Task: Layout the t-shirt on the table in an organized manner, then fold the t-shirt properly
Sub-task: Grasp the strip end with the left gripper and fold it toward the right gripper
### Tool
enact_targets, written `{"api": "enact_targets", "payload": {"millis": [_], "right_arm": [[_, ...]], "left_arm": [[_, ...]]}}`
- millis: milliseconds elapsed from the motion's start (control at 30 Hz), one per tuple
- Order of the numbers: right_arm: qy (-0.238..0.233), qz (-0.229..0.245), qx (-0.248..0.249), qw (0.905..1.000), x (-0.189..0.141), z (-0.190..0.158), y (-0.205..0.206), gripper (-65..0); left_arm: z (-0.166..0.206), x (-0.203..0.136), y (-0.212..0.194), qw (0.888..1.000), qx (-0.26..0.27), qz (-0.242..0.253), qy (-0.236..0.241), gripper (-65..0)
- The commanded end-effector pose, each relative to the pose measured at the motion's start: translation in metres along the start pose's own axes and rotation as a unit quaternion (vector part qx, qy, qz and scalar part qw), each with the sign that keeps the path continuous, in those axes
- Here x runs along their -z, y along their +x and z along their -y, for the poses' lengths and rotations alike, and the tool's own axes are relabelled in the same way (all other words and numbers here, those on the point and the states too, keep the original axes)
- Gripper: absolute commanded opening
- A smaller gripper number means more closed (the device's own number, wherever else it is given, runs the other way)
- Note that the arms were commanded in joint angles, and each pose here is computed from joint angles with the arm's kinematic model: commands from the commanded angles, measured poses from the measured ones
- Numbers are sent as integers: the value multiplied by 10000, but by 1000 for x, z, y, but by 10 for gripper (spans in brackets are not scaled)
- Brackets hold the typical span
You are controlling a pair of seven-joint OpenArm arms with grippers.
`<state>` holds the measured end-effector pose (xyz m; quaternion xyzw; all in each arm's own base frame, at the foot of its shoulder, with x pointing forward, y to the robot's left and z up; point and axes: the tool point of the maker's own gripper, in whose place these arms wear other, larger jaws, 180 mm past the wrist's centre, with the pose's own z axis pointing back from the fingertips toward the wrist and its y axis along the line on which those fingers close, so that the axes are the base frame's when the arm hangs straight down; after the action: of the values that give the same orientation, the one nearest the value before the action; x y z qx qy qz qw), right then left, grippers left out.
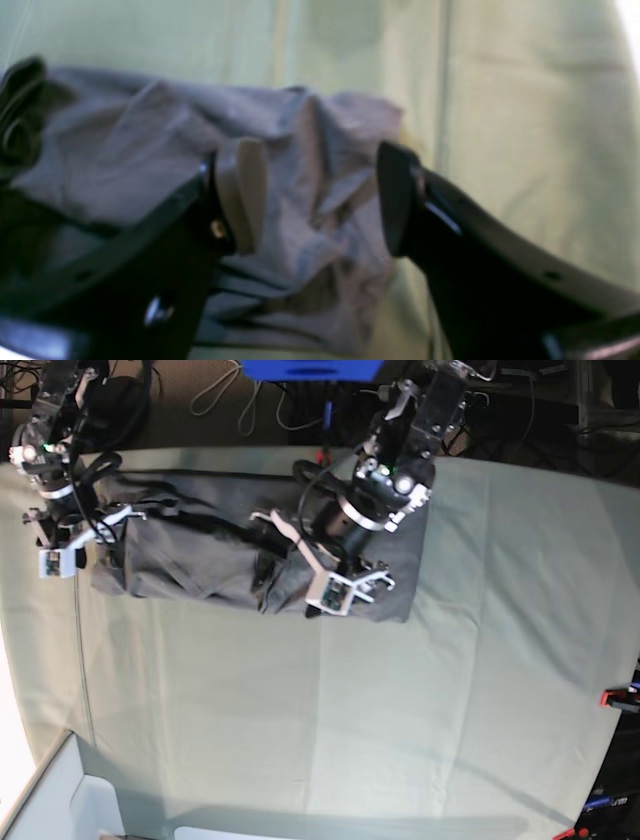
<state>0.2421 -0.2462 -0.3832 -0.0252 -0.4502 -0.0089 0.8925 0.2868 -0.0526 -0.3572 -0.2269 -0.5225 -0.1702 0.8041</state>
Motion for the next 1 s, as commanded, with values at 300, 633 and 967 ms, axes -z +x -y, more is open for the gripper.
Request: {"api": "enact_targets", "payload": {"millis": [300, 633, 967], "right_arm": [[-30, 197, -58, 9998, -1, 5, 12, -293], [16, -120, 156, 9998, 17, 8, -11, -293], [-4, -913, 374, 9951, 48, 36, -60, -292]], "left_arm": [[-49, -6, -59, 9963, -46, -722, 471, -321], [52, 13, -71, 9896, 537, -937, -946, -325], [23, -1, -41, 9936, 699, -567, -686, -325]]}}
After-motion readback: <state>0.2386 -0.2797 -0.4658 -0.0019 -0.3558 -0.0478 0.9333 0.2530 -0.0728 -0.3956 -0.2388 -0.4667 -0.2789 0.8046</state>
